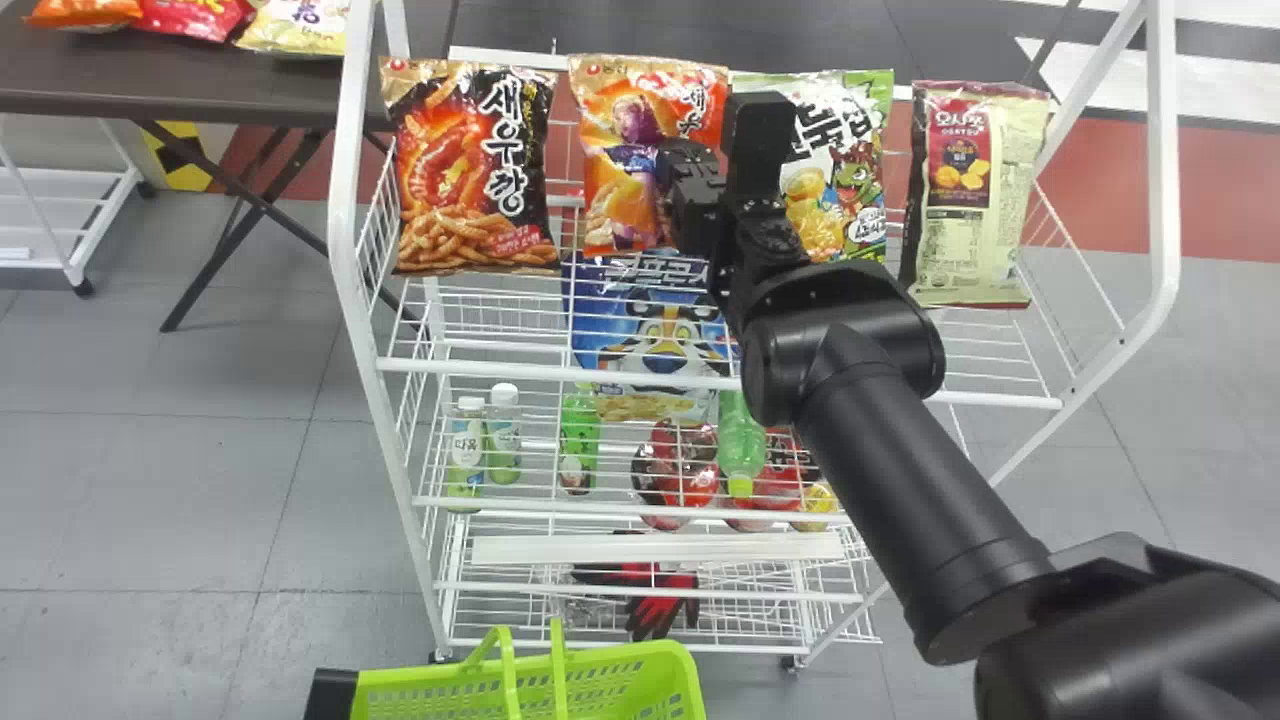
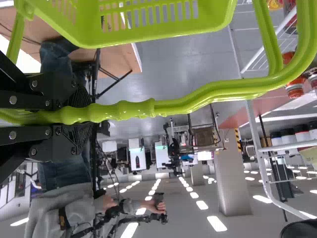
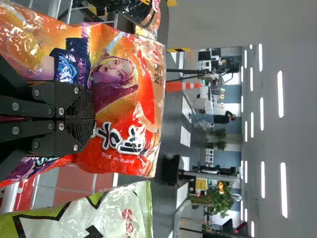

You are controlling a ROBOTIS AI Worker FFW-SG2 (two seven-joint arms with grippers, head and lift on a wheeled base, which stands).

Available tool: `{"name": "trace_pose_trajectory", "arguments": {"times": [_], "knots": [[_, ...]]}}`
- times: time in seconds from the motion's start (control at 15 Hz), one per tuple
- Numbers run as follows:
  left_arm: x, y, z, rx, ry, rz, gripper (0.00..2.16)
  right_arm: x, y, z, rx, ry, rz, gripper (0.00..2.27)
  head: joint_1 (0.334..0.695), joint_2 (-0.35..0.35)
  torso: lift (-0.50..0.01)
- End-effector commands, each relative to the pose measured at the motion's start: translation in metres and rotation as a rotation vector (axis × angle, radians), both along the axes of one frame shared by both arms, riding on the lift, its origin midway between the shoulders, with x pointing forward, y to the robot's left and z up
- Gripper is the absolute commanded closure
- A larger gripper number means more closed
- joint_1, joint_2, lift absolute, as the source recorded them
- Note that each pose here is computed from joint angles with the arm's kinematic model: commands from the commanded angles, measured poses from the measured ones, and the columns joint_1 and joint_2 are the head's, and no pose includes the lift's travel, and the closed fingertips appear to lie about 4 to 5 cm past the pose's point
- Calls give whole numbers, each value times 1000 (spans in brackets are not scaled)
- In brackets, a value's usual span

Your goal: Hold basket handle with left hand then pick Saewookkang with right hand and place into basket

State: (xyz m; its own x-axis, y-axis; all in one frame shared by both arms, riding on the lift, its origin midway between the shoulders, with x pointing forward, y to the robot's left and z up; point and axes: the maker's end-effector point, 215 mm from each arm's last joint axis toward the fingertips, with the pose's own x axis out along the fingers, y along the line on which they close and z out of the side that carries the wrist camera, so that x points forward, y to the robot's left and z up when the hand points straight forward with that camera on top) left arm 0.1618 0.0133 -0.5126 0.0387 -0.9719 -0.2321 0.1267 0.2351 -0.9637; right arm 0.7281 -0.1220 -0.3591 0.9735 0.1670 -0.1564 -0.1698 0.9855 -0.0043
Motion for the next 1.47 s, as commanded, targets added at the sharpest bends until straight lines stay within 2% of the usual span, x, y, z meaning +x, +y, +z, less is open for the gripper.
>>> {"name": "trace_pose_trajectory", "arguments": {"times": [0.0,0.6,0.87,1.2,1.4], "knots": [[2,0,1,1,-4,-1,2121,-8,7,3,18,-10,8,2240,695,-137,-20],[3,-2,6,-6,-9,-10,2118,-80,50,28,103,-1,88,2240,695,-101,-20],[-1,-4,10,-10,-13,-15,2118,-128,32,29,33,26,73,2240,695,-95,-20],[-5,-4,14,-10,-20,-15,2121,-223,8,12,-33,163,129,2240,695,-150,-20],[-5,-4,13,-8,-22,-10,2121,-292,-19,-10,-125,310,129,2243,695,-187,-20]]}}
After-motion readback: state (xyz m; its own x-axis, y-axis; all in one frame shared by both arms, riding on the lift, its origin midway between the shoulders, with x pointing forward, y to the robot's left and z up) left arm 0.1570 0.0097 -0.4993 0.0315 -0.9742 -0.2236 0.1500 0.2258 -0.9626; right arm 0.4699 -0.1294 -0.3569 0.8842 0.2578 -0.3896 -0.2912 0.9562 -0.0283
